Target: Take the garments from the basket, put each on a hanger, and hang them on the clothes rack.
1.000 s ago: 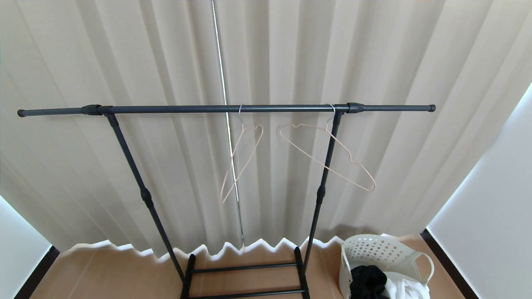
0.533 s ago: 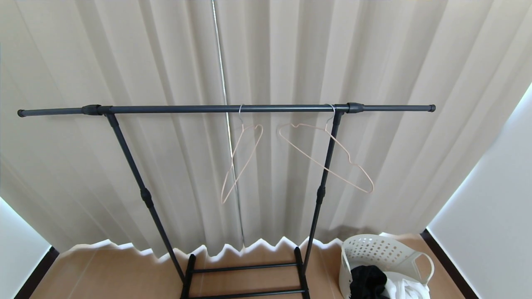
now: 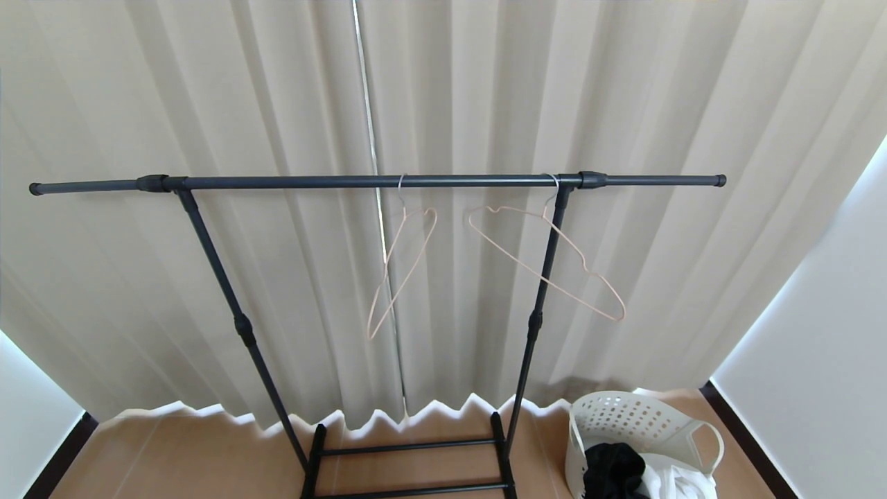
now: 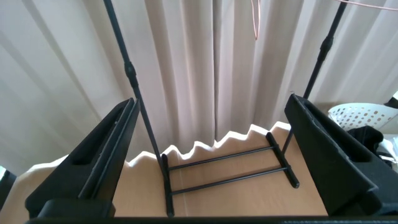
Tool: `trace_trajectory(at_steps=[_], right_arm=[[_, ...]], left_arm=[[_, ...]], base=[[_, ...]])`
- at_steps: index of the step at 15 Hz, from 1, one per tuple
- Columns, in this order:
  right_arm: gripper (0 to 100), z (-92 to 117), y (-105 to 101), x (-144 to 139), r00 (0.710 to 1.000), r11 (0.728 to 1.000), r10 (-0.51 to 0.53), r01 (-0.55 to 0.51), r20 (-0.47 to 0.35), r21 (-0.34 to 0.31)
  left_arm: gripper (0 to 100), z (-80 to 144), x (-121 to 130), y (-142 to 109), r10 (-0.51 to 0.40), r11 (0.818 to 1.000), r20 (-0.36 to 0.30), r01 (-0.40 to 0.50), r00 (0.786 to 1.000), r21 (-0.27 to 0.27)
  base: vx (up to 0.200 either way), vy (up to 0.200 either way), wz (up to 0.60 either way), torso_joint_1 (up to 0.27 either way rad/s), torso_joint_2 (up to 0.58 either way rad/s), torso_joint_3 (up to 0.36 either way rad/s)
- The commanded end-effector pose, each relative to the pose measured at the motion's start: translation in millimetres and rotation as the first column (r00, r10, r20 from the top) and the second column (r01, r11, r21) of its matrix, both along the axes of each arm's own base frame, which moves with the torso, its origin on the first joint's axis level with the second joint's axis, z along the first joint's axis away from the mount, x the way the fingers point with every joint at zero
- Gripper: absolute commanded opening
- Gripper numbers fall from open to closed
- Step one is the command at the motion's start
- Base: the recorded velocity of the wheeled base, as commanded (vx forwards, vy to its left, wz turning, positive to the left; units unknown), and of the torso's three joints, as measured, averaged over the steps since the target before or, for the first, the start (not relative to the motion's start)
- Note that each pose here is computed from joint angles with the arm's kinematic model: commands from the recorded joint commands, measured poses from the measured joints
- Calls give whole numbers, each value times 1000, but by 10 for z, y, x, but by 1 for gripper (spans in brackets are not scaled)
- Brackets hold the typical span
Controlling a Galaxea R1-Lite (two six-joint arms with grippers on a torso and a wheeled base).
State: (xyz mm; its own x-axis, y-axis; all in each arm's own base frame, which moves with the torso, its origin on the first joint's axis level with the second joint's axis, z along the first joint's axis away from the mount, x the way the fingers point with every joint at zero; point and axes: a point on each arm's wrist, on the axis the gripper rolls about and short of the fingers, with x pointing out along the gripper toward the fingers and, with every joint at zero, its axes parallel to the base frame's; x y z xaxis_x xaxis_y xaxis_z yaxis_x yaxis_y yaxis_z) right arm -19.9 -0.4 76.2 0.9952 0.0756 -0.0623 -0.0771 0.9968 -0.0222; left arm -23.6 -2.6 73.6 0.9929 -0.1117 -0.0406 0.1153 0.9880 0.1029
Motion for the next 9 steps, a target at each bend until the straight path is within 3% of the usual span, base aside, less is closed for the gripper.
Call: trace_trajectory(at_steps=[1,6,9], right_arm=[[100,11,-20,46,990,992,128,-128,-54,10],[100,13,-30,51,997,997,62,-60,-49,47],[100,13,-29,50,998,998,50,-47,-49,47]], left_arm=[[100,-1,1,0,-2,1000,-1,2,1000,6],[100,-1,0,0,-2,1000,-1,2,1000,-2],[100,3,-1,-1,-3,1000,1,3,1000,-2]], base=[[0,0,0,0,0,0],[0,0,0,-13,24,18],[0,0,0,-124,302,164]])
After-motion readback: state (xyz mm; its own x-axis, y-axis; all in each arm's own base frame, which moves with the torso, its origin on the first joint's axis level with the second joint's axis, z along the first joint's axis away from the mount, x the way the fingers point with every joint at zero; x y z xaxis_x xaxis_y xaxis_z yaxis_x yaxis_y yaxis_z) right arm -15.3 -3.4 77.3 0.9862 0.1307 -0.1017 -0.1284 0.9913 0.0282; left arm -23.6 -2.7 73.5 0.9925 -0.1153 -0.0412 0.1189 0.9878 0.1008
